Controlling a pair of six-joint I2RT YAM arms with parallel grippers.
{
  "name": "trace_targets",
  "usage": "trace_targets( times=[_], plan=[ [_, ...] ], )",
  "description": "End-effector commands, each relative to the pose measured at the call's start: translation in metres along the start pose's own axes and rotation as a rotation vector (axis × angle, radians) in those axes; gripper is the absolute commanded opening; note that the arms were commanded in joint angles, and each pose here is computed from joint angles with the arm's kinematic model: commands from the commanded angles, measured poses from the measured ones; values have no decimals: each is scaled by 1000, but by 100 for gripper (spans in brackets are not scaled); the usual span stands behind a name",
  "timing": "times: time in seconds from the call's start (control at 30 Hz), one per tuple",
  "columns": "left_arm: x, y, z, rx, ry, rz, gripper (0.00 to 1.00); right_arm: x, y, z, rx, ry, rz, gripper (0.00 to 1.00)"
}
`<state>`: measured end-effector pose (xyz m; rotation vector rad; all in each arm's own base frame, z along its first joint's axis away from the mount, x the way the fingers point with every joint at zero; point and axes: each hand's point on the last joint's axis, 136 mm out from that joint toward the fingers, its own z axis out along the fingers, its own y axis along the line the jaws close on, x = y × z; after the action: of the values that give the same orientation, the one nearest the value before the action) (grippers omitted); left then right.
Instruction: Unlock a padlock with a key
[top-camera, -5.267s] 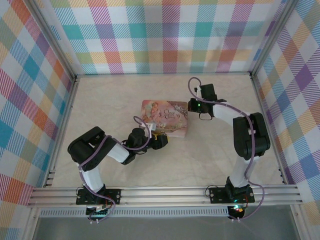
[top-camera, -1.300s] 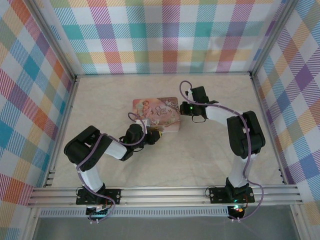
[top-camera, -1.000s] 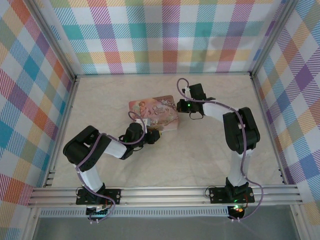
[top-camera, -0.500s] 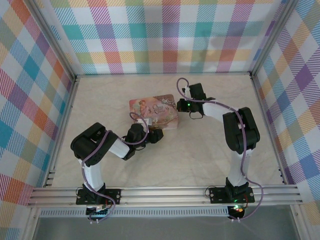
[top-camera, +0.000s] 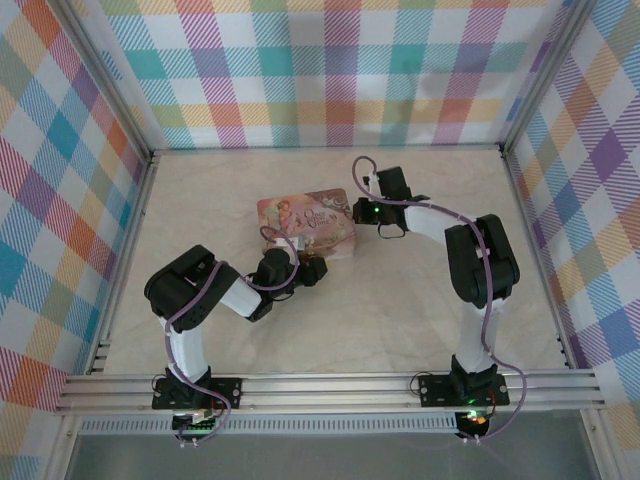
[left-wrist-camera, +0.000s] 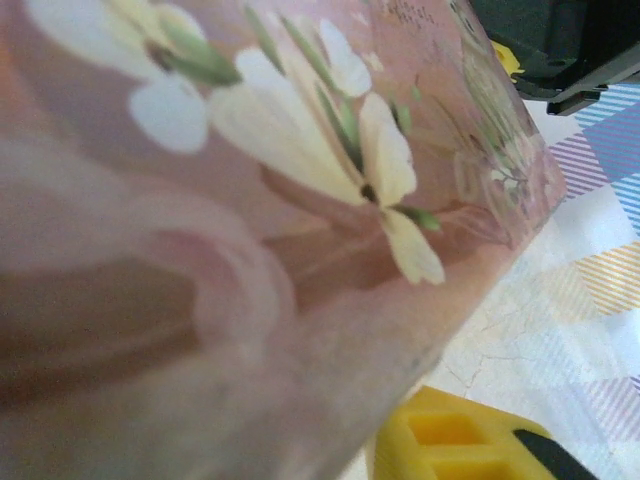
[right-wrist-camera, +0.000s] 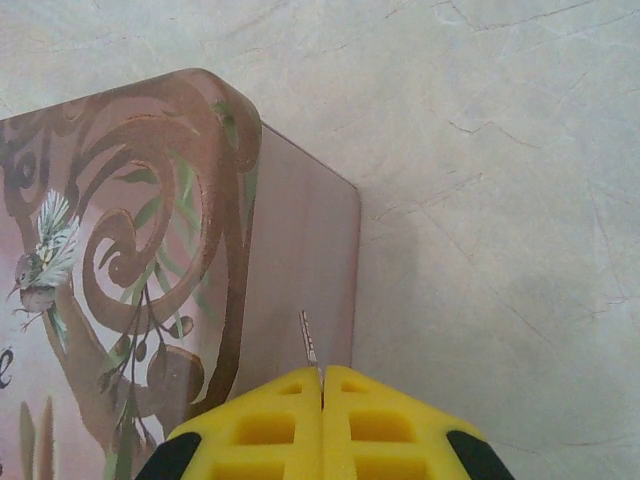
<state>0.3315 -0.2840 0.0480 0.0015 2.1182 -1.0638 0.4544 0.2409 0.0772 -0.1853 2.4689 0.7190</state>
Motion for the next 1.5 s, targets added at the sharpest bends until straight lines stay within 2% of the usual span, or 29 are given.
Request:
trace_targets(
  times=[0.0, 0.3, 0.4, 0.57, 1.07, 1.27, 1.47],
  plan=[
    [27, 44, -13, -168, 61, -79, 25, 24, 23, 2, -71, 68, -31, 0],
    [26, 53, -26, -214, 62, -70, 21, 25, 24, 3, -80, 66, -21, 0],
    [25, 55, -28, -224, 60, -70, 27, 27, 24, 3, -79, 68, -20, 0],
    [24, 58, -37, -251, 46, -66, 28, 26, 25, 3, -80, 64, -23, 0],
    [14, 54, -32, -234, 39, -38, 6, 34, 29, 3, -84, 75, -25, 0],
    [22, 55, -34, -236, 95, -30, 0, 29, 29, 3, -77, 66, -38, 0],
    [41, 51, -36, -231, 241, -27, 0, 19, 31, 5, -65, 64, -73, 0]
  ],
)
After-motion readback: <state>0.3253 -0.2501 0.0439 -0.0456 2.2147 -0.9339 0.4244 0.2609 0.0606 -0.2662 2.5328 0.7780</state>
